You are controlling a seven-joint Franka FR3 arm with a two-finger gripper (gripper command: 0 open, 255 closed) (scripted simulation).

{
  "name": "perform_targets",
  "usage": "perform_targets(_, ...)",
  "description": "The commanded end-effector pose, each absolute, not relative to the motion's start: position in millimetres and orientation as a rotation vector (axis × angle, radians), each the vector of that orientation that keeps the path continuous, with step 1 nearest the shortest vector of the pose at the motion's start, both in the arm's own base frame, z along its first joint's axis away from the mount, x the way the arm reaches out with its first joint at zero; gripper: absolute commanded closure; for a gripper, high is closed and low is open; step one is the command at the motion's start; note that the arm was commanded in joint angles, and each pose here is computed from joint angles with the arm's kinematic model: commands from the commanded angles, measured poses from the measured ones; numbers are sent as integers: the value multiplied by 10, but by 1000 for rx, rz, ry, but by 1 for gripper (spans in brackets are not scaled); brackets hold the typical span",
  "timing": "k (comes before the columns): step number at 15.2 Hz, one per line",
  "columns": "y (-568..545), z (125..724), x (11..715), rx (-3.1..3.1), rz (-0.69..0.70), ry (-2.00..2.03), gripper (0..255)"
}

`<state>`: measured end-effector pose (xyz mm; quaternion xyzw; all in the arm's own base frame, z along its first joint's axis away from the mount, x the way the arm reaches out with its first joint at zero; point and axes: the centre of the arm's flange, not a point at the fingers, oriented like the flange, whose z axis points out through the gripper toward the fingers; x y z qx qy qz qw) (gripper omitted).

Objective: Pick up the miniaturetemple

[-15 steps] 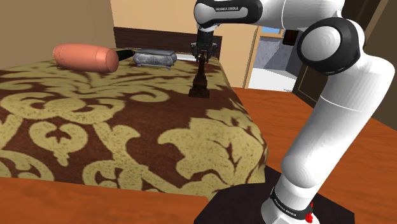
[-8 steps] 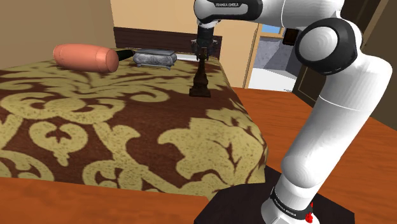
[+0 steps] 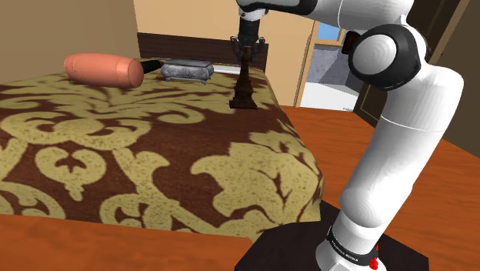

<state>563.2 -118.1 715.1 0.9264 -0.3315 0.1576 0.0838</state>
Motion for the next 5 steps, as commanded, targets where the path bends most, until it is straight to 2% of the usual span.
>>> perform_targets(1,-1181,7264,5620,2764,473,-989,255)
perform_targets(5,-1181,7378,5620,2764,473,-989,255)
